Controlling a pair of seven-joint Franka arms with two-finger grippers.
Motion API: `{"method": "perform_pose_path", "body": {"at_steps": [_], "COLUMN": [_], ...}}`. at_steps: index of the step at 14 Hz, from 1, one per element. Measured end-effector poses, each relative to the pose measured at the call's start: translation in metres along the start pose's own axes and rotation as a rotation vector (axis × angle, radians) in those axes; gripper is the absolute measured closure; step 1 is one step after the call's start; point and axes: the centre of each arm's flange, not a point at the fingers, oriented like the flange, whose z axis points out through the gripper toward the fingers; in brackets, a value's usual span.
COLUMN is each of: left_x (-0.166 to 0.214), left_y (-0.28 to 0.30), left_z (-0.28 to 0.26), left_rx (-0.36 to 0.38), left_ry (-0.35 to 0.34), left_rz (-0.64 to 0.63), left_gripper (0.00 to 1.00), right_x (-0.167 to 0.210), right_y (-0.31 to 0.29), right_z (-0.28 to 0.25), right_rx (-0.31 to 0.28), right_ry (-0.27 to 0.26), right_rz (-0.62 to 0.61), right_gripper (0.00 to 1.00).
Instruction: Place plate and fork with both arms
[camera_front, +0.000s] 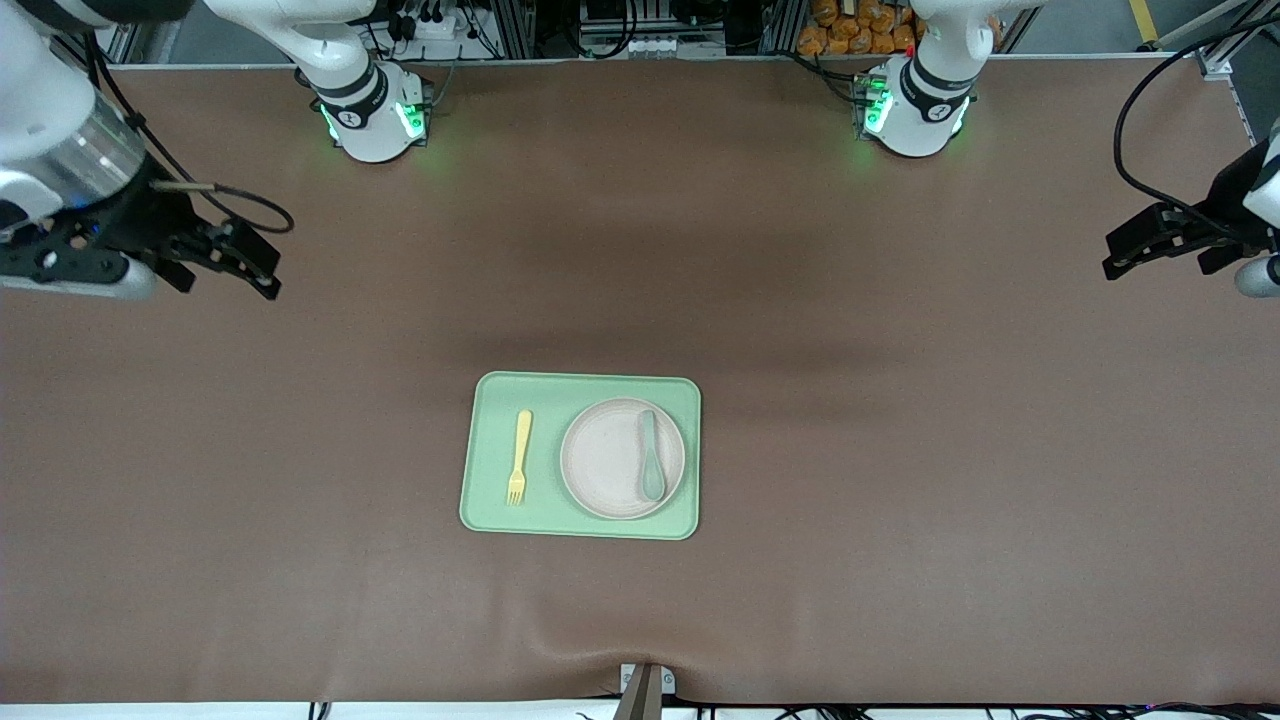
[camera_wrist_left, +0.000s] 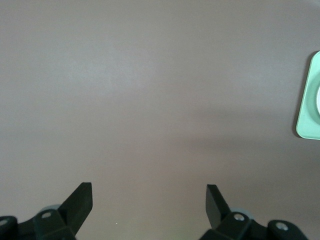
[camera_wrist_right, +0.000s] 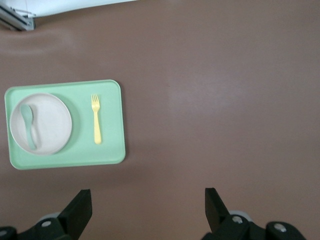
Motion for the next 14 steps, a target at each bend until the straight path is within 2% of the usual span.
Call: {"method": "perform_pose_path", "body": {"at_steps": [5,9,14], "left_x": [-0.001,0.000,0.000], "left_y": [0.006,-0.001,-0.002], "left_z": [0.002,0.002,-0.002], "left_rx": [0.000,0.001,0.000], "left_ry": [-0.004,-0.005,0.003], "left_rz": [-0.021,-0.055,-0.061], "left_gripper": [0.00,0.00,0.00], "right_x": [0.014,0.030,0.031], "right_y": [0.039,0.045,0.046], "right_z": [-0.002,0.003,0.000], "right_rx": [0.003,0.007,0.008], "right_ry": [0.025,0.018,0.013], "right_rz": [0.007,0.022,0.020], "right_gripper": [0.00,0.00,0.00]}}
